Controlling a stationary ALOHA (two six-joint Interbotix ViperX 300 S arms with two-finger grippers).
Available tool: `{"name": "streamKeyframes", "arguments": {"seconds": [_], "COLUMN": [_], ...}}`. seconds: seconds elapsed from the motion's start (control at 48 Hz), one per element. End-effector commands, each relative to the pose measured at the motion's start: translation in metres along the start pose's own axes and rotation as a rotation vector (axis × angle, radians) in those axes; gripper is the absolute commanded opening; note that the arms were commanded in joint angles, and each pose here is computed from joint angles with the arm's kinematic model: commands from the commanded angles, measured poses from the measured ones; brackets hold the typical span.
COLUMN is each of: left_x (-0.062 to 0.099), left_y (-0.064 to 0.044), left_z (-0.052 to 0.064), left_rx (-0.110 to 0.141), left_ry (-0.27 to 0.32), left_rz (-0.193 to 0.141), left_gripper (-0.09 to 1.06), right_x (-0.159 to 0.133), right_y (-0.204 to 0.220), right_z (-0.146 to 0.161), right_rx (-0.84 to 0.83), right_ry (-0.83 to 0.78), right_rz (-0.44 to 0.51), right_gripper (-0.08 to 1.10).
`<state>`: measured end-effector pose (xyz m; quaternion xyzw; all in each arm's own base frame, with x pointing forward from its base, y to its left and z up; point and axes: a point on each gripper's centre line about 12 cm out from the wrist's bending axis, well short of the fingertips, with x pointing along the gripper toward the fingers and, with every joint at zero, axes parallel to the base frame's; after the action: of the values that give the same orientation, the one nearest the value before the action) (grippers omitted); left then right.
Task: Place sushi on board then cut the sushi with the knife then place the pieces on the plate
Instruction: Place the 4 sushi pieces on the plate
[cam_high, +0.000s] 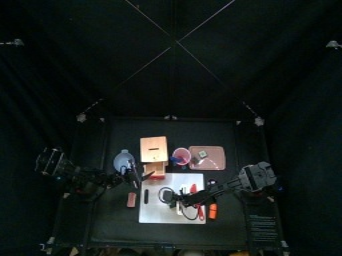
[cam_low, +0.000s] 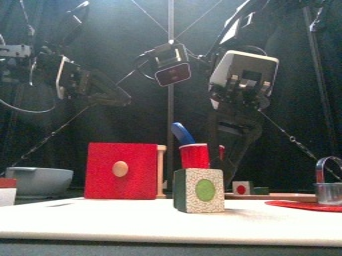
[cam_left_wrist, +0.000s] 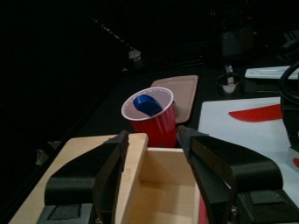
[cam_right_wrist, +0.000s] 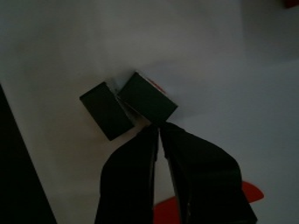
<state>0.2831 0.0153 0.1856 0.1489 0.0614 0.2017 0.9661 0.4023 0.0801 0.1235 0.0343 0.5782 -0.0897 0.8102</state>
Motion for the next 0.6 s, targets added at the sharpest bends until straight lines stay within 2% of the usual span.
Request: {"name": "streamKeyframes", "arguments": {"seconds": [0.021,0.25,0.354,0.438,0.5,0.604], "left_x": [0.002,0.003,0.003,0.003,0.003,0.003], "left_y": [0.001,0.001,0.001,0.001,0.001,0.002], "left_z": [0.005,0.006,0.007,0.007,0.006,0.006], "left_rx": [-0.007,-0.007,-0.007,-0.008,-0.008,-0.008], "left_ry": [-0.015,-0.019,-0.02,-0.021,-0.018,-0.017], "left_rz": [0.009,0.008,0.009,0.009,0.011,0.012], "left_gripper": [0.86,0.86,0.86,0.86,0.86,0.86], "right_x": [-0.023,-0.048,-0.059,-0.065,-0.065,-0.061], "right_y": [-0.001,-0.007,-0.019,-0.027,-0.034,-0.038], "right_z": [0.01,0.019,0.025,0.031,0.033,0.033], "right_rx": [0.014,0.063,0.067,0.071,0.041,-0.11], "right_ry": [-0.04,-0.07,-0.099,-0.129,-0.138,-0.11], "right_rz": [0.011,0.041,0.097,0.179,0.208,0.197], "right_gripper": [0.52,0.52,0.52,0.52,0.52,0.52]}}
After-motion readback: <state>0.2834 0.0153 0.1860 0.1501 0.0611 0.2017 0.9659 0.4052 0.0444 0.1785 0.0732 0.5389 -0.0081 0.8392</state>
